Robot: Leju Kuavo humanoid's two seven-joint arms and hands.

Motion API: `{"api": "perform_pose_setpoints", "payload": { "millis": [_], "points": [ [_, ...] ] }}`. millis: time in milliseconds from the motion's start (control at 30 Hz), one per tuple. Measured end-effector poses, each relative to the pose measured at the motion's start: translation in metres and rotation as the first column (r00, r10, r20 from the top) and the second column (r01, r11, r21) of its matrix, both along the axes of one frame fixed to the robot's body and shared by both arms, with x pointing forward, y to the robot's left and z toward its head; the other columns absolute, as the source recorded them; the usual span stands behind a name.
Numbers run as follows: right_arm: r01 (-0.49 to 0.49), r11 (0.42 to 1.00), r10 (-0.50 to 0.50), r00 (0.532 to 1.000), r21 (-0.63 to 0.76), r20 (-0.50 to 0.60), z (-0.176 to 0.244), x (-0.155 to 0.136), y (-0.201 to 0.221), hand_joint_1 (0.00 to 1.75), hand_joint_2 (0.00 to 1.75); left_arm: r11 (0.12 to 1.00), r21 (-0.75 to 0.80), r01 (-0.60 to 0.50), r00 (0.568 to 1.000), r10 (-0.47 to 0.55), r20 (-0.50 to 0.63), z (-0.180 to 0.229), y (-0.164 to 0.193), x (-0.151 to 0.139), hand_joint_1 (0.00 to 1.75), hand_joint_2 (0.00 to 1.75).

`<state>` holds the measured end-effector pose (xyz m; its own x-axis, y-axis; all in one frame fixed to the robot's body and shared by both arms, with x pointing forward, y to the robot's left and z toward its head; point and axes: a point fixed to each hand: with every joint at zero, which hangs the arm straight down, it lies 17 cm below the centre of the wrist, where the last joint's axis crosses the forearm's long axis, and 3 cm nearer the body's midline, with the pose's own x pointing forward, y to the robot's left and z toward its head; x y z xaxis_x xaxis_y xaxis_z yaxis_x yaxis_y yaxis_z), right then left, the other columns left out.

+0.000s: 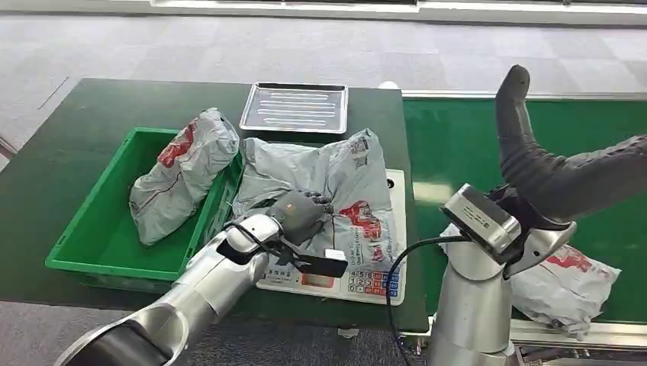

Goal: Moved the parcel from conveyor to table for the left to box.

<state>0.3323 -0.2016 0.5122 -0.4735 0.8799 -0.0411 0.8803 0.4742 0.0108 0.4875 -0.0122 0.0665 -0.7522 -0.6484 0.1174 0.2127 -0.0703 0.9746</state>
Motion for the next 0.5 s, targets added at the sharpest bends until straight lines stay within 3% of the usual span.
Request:
{"api": "perform_pose_setpoints", "payload": {
  "millis": [367, 500],
  "points": [
    [-0.002, 1.000, 0.002, 1.000, -0.005, -0.002, -0.002, 0.002, 0.000, 0.00, 1.75, 0.996, -0.077, -0.042, 0.996, 0.048, 0.078, 0.027, 0.006, 0.016, 1.75, 1.75],
    [0.000, 1.000, 0.000, 1.000, -0.006, -0.008, -0.003, 0.003, 0.000, 0.00, 1.75, 0.984, -0.156, -0.085, 0.971, 0.117, 0.207, 0.060, 0.015, 0.032, 1.75, 1.75]
  ]
}}
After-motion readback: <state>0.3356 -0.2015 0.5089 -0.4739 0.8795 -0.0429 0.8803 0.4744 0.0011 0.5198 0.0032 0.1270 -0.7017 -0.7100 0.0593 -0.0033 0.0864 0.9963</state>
